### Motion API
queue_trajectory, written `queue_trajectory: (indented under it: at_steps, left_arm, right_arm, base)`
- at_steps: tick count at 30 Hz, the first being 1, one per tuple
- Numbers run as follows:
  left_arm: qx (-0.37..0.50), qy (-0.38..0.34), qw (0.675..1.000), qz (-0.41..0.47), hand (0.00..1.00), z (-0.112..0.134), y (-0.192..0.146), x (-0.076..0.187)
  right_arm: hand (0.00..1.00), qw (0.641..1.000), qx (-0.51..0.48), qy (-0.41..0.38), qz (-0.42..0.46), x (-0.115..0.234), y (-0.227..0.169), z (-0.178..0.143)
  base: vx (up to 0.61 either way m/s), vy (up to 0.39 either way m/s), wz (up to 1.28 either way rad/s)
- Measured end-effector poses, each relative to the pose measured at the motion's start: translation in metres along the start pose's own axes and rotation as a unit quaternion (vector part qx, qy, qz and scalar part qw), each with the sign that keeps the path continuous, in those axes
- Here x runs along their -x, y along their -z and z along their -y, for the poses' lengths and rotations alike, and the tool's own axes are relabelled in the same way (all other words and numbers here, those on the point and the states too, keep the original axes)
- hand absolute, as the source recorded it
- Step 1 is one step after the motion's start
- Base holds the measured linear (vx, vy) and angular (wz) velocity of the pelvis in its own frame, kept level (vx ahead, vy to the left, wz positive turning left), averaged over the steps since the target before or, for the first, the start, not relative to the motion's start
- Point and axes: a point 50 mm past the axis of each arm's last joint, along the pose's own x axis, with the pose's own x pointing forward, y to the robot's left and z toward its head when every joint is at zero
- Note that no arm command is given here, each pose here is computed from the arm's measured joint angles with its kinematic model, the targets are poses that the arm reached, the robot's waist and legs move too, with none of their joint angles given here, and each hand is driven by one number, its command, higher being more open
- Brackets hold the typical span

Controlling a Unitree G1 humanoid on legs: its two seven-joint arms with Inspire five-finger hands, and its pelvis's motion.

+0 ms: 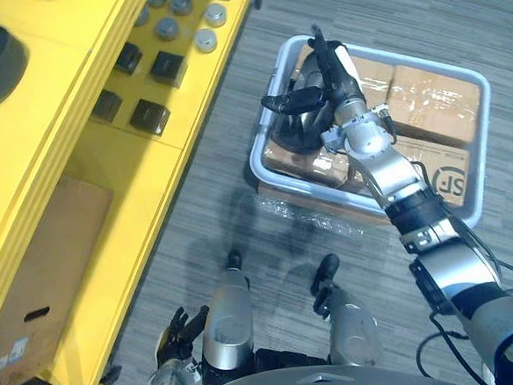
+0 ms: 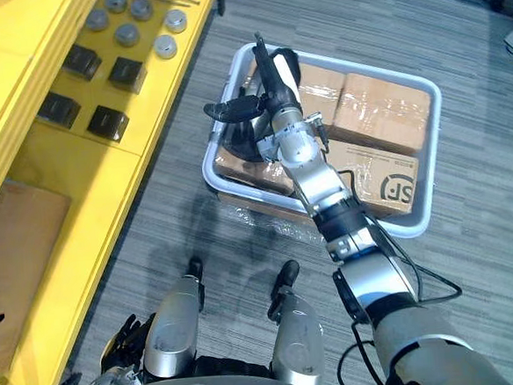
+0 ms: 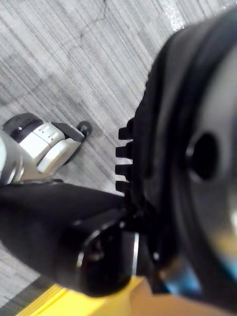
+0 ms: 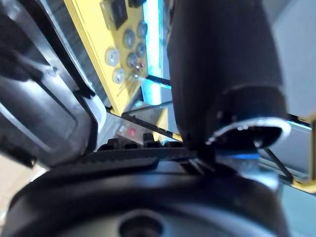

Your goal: Walk over and take three plastic housings, then place them on the shelf

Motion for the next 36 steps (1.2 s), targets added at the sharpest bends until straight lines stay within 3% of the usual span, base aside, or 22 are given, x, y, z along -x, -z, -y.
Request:
queue_trajectory:
  at_steps: [9, 20, 36]
  left_arm:
    - [-0.015, 0.017, 1.000, -0.011, 1.00, 0.006, 0.003, -0.002]
    - [-0.026, 0.030, 0.999, -0.025, 1.00, 0.014, 0.008, -0.003]
    - [-0.034, -0.001, 0.999, -0.037, 1.00, 0.004, 0.014, -0.001]
  right_arm:
    - [1.00, 0.996, -0.012, 0.052, -0.075, -0.017, 0.017, 0.020]
    - [1.00, 0.981, -0.028, 0.131, -0.142, -0.007, 0.051, 0.044]
    - [1.00, 0.976, -0.080, 0.104, -0.171, 0.066, 0.106, -0.015]
  base:
    - [-0.03, 0.027, 0.17]
    - [-0.01, 0.015, 0.01]
    - [-0.02, 0.034, -0.12]
